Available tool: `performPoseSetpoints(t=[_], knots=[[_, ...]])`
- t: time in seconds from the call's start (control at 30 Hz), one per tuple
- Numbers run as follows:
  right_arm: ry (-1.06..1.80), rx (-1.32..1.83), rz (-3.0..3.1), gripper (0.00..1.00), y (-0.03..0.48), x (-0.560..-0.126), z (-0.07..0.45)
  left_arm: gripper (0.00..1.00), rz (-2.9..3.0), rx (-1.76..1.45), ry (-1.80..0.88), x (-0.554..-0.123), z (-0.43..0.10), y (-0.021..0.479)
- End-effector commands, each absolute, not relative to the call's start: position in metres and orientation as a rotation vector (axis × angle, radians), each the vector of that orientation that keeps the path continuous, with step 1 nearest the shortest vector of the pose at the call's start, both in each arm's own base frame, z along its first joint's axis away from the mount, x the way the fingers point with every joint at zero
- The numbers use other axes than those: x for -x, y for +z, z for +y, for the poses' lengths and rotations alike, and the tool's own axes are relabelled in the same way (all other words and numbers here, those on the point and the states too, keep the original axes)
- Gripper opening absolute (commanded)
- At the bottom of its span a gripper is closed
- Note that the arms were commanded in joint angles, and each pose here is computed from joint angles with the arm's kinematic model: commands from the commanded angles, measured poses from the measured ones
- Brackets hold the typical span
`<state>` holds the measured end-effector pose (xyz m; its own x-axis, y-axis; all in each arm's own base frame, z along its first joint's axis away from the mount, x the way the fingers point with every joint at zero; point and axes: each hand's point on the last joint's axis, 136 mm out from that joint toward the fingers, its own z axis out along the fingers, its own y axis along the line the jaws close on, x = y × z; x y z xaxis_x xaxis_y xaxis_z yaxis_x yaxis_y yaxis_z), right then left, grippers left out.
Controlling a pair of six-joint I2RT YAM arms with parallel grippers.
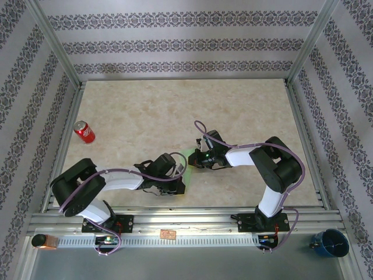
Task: Fold a paper plane with a square sheet of paper (pick it up from the middle)
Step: Fold the wing for the fifth time at the center of the table.
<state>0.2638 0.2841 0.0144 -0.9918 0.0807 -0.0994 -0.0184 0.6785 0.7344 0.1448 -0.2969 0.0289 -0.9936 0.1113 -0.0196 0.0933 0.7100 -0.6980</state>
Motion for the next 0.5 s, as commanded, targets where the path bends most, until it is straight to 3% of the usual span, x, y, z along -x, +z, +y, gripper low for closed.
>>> performPoseSetpoints(t=[0.0, 0.33, 0.47], knots=[[0.997, -0.168, 2.92, 0.0, -0.029, -0.244, 0.254, 0.0, -2.886, 0.198, 1.241, -0.15, -0.3, 0.046], [1.0, -0.174, 2.919, 0.0, -0.029, -0.244, 0.255, 0.0, -2.956, -0.011, 1.436, -0.202, -0.32, 0.054], [1.0, -0.172, 2.918, 0.0, -0.029, -0.244, 0.255, 0.0, -2.905, -0.045, 1.446, -0.2, -0.327, 0.04]])
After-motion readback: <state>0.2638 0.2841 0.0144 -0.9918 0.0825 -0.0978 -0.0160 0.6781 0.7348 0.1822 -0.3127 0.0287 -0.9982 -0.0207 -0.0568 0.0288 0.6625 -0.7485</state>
